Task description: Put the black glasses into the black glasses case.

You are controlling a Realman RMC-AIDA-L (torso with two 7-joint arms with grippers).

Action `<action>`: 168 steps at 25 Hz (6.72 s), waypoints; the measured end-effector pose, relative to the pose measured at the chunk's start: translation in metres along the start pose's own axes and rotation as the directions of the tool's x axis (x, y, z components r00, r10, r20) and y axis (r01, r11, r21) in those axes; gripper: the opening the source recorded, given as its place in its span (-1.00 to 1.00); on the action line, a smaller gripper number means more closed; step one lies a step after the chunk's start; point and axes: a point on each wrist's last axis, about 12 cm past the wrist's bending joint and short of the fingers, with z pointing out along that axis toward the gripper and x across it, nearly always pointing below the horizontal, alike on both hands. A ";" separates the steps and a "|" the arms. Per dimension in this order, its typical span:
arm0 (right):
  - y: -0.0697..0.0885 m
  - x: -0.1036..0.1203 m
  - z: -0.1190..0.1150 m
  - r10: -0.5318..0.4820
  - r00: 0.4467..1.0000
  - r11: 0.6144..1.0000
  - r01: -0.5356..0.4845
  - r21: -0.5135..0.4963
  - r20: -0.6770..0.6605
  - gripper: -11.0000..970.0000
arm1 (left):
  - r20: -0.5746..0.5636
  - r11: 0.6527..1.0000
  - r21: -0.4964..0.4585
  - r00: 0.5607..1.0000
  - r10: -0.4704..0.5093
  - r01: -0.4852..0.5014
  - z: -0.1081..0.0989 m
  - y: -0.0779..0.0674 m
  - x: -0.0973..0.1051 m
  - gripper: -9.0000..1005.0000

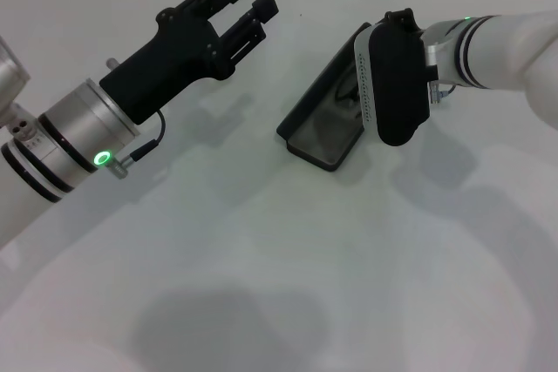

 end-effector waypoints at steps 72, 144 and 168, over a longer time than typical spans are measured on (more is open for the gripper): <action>0.039 -0.040 -0.037 -0.009 0.977 0.996 -0.011 0.091 0.213 -0.48 | 0.002 1.000 -0.014 1.000 0.006 -0.006 -0.005 0.007 -0.005 0.13; 0.102 0.160 -0.129 0.796 0.172 0.463 -0.791 -0.400 0.580 -0.24 | -0.585 0.994 -0.002 0.806 0.087 -0.109 0.091 0.005 0.043 0.14; 0.088 0.096 -0.113 0.687 0.210 0.690 -0.491 -0.532 0.696 0.73 | -0.058 0.921 0.383 0.994 0.093 -0.063 -0.069 -0.030 -0.005 0.74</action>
